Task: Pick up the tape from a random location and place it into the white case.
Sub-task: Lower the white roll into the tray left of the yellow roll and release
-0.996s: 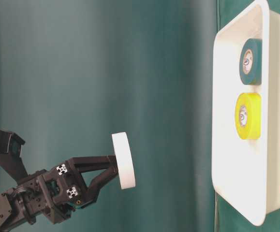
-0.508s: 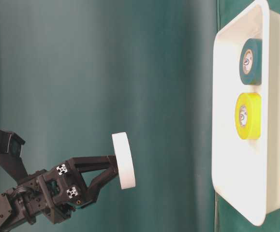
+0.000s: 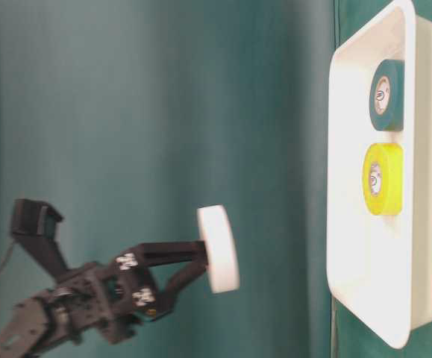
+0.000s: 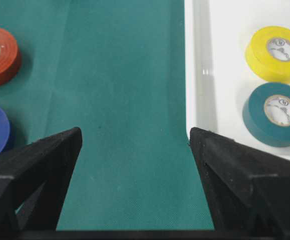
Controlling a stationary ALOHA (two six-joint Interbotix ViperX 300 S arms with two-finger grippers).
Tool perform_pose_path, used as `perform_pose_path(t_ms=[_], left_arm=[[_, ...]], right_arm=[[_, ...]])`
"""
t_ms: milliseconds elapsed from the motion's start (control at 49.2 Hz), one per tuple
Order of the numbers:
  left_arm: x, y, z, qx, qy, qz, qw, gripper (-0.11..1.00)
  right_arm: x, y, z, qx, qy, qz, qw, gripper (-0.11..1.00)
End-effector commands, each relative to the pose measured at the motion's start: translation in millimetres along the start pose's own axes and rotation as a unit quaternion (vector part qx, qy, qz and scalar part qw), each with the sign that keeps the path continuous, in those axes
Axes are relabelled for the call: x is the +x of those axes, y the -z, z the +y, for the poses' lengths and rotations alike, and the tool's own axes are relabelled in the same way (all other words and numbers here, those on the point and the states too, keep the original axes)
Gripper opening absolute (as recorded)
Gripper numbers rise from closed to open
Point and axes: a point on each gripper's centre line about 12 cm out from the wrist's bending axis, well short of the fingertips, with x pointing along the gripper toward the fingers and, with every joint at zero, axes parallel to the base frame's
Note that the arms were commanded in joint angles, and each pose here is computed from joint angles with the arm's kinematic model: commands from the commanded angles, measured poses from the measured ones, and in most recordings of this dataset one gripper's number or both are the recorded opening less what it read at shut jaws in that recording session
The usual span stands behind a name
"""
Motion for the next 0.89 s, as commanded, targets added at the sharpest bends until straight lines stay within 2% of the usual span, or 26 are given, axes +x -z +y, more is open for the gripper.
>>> perform_pose_path(t_ms=[0, 386, 651, 874], left_arm=[[4.2, 0.0, 6.4, -0.008, -0.005, -0.013, 0.9999, 0.24], [69.8, 37.4, 25.4, -0.032, -0.016, 0.012, 0.9993, 0.24], [98.9, 50.1, 29.0, -0.035, -0.018, 0.017, 0.9991, 0.24], [107.8, 47.9, 29.6, -0.035, -0.019, 0.004, 0.9992, 0.24]], right_arm=[[0.6, -7.5, 1.3, -0.002, -0.002, -0.007, 1.0000, 0.87], [1.4, -6.7, 1.2, -0.001, -0.002, -0.004, 1.0000, 0.87], [2.0, -5.7, 1.1, -0.004, -0.001, -0.002, 1.0000, 0.87], [2.0, -5.7, 1.1, -0.004, -0.001, -0.002, 1.0000, 0.87]])
